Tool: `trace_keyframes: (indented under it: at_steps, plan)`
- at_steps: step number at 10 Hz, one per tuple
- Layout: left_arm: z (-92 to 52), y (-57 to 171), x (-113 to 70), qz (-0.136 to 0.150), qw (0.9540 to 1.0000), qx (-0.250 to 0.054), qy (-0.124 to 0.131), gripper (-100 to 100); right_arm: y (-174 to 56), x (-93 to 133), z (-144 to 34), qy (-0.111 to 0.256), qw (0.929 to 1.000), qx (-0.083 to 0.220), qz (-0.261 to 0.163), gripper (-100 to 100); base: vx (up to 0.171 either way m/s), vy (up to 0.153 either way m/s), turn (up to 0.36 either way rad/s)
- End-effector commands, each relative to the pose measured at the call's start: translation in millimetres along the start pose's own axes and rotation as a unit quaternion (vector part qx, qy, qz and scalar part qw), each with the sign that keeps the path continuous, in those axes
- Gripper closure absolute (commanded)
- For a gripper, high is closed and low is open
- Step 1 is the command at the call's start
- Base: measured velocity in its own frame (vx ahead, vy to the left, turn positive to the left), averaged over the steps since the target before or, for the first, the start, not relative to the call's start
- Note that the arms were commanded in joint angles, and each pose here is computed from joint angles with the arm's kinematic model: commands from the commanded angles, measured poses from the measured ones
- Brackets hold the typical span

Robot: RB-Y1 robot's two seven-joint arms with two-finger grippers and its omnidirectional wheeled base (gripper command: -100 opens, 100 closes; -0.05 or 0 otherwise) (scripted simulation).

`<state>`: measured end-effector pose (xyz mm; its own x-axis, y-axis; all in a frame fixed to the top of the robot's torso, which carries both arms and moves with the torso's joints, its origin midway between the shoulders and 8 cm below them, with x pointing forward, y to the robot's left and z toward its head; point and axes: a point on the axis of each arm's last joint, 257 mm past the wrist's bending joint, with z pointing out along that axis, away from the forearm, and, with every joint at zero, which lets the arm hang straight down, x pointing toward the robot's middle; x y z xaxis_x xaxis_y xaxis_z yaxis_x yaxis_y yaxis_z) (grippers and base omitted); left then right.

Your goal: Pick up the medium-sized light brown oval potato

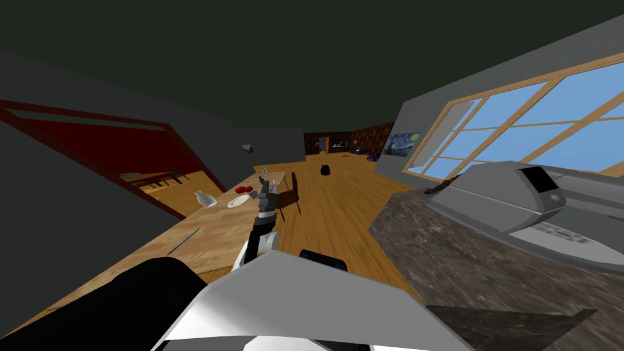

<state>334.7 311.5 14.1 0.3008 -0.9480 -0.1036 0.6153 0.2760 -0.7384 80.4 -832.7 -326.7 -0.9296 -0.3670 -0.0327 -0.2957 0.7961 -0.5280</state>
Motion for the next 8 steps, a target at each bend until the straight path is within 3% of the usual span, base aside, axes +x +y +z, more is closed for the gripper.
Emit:
trace_keyframes:
  at_steps: [1,3,7,8]
  plan:
    - [0.0,0.0,0.0,0.0,1.0,0.0,0.0,0,-3.8,-5.7,-2.4,-0.006,0.9999,0.0,-0.012,100,0.074,-0.004,-0.221]
    - [-0.1,0.1,-0.1,0.0,1.0,0.0,0.0,0,-5.9,-13.1,-5.4,-0.015,0.9995,-0.002,-0.029,100,0.164,0.03,-0.263]
    - [-0.1,0.0,-0.1,0.0,1.0,0.0,0.0,0,-8.4,-21.0,-8.5,-0.024,0.9987,-0.004,-0.044,100,0.093,0.021,-0.121]
    - [0.0,0.0,0.0,0.0,1.0,0.0,0.0,0,-8.4,-21.0,-8.8,-0.024,0.9986,-0.005,-0.047,0,0.008,0.003,0.008]
